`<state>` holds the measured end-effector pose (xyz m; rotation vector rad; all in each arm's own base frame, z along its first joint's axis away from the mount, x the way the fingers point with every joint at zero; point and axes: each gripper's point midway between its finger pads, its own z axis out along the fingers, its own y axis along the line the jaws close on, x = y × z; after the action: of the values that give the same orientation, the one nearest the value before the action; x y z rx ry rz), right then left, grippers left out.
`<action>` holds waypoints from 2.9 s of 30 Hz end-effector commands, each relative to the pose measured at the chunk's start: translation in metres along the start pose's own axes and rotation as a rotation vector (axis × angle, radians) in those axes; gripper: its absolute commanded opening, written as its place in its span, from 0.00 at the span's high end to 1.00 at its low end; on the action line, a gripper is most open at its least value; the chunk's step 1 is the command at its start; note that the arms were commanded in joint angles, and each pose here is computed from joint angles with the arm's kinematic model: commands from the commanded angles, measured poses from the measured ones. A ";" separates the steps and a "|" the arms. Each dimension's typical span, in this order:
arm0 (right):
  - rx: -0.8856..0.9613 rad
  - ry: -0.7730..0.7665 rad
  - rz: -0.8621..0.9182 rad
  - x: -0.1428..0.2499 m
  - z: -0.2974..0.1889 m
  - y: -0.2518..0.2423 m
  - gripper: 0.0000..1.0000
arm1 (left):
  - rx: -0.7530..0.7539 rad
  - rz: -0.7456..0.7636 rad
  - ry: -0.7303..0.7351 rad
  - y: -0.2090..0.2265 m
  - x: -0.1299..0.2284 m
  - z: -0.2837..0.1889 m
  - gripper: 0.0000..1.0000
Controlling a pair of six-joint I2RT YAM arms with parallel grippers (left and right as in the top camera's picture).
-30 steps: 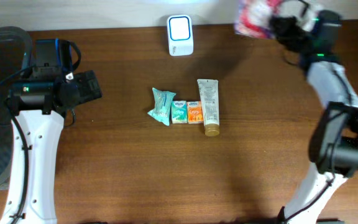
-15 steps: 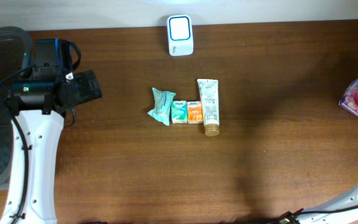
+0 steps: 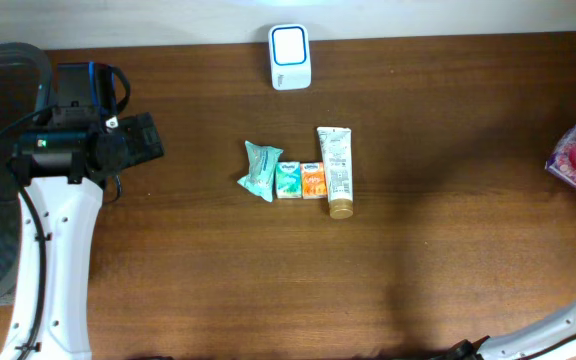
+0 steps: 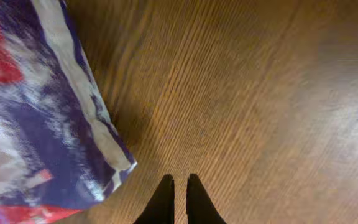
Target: Scan the item barcode
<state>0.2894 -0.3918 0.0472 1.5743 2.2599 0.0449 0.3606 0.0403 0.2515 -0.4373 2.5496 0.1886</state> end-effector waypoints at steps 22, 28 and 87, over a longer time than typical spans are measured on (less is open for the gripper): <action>-0.615 0.752 -1.052 0.335 -0.107 0.273 0.02 | -0.010 0.005 -0.006 0.004 -0.002 -0.001 0.01; -0.663 0.723 -1.210 0.419 -0.097 0.323 0.01 | -0.010 0.005 -0.006 0.004 -0.002 -0.001 0.01; -0.454 0.641 -1.256 0.463 -0.042 0.285 0.96 | -0.010 0.005 -0.006 0.004 -0.002 -0.001 0.01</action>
<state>0.3940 0.1458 0.0145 -0.2825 2.9928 0.6539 0.3605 0.0404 0.2515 -0.4374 2.5498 0.1892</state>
